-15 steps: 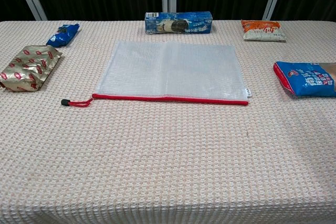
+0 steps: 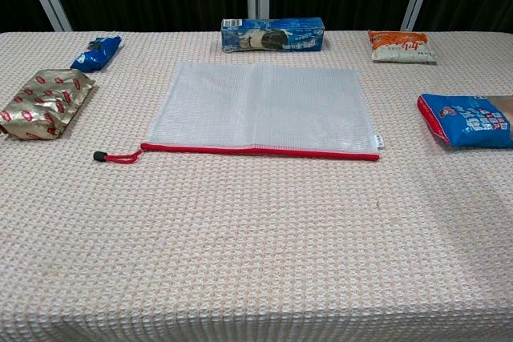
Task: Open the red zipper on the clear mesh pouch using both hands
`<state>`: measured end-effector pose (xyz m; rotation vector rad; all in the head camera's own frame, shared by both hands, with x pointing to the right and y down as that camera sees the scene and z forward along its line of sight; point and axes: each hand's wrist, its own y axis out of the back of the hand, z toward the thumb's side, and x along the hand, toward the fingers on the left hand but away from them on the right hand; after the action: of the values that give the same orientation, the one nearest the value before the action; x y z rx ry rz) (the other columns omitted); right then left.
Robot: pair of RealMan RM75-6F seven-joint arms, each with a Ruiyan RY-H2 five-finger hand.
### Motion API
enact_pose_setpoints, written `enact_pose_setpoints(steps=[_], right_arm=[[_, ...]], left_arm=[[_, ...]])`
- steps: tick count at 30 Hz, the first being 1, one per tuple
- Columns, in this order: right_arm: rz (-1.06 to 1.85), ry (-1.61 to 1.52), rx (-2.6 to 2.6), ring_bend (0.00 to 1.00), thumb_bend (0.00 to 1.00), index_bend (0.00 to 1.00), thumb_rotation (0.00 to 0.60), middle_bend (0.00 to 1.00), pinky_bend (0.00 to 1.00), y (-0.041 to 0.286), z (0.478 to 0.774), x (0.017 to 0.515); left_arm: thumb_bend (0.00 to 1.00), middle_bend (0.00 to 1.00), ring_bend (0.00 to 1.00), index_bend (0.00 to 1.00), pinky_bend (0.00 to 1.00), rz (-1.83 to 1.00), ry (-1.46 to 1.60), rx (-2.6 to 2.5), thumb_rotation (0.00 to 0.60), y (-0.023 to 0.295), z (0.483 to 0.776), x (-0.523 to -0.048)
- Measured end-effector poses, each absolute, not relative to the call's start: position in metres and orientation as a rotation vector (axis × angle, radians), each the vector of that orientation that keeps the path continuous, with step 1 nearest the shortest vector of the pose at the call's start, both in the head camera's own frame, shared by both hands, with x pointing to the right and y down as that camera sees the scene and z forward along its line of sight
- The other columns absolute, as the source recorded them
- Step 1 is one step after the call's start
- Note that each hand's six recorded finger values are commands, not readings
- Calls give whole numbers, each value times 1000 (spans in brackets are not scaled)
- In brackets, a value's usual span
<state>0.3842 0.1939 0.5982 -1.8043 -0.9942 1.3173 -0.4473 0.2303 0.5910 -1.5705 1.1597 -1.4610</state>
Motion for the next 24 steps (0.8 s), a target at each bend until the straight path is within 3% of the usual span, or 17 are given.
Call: enact_pose_setpoints(steps=[8,15,19,24], right_arm=[[1223,-882,-1938,0,272,73,600,116,0,185,608,351],[1126,-679,-2077,0,247,68,600,133,0,168,630,290],[1086,-534,-2161,0,310,16,600,153,0,160,650,246],[1020,-353,-2257,0,473,0,600,157,0,147,675,175]], left_arm=[[209,165,95,292,184,-1453,1177,-1569,600,236,586,-446],[209,165,95,292,184,-1448,1188,-1574,600,238,584,-445],[209,165,94,292,184,-1447,1194,-1582,600,240,586,-444],[209,165,95,291,184,-1448,1203,-1577,600,240,586,-446]])
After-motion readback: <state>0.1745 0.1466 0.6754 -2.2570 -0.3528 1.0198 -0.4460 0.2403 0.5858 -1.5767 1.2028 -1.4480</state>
